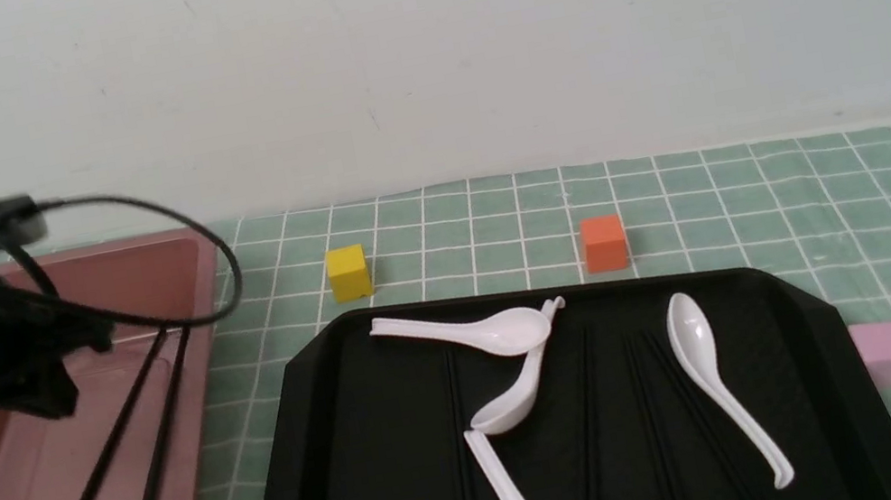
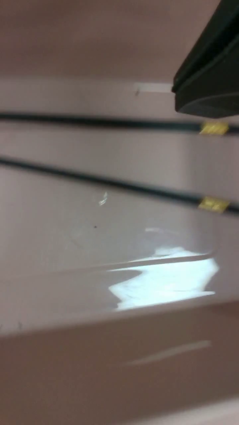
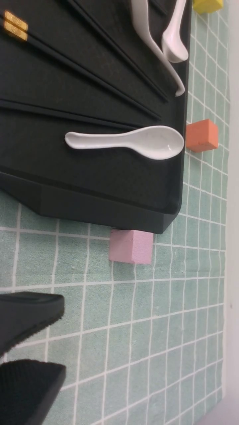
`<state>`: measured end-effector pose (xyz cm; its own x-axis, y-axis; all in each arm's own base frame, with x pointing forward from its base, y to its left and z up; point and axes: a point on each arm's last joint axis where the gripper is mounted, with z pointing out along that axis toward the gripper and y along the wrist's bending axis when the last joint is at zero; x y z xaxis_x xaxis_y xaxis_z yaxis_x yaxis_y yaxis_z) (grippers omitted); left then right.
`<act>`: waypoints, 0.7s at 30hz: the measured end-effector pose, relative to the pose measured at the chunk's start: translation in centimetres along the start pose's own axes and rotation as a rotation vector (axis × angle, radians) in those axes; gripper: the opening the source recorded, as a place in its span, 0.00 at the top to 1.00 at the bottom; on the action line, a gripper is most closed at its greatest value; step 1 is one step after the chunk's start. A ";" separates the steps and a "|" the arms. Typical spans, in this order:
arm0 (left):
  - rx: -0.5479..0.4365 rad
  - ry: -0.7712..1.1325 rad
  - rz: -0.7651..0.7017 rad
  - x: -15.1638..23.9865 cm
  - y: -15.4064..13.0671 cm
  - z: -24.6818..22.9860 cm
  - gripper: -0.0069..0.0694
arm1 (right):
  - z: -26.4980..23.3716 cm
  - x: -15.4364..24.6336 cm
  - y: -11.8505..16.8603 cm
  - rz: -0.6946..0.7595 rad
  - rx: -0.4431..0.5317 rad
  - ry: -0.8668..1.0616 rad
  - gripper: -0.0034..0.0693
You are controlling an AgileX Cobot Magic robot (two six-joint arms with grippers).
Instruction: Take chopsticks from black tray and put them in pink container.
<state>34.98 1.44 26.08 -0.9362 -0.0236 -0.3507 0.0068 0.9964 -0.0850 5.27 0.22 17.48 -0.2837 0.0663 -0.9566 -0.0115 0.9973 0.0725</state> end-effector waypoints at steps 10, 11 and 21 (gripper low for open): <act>0.117 -0.083 -0.022 4.8 -2.4 -10.2 0.93 | 0.0 0.0 0.0 0.000 0.000 0.000 0.62; 0.121 -0.100 -0.015 6.1 -2.5 -11.0 0.93 | 0.0 0.0 0.0 0.000 0.000 0.000 0.62; 0.204 -0.325 -0.042 18.2 -4.0 -13.4 0.93 | 0.0 0.0 0.0 0.000 0.000 0.000 0.62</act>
<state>13.17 -1.85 32.53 -0.7772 -0.1213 -0.6174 0.0713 0.9580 -0.2779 5.27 0.22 17.48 -0.2837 0.0663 -0.9566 -0.0115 0.9973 0.0725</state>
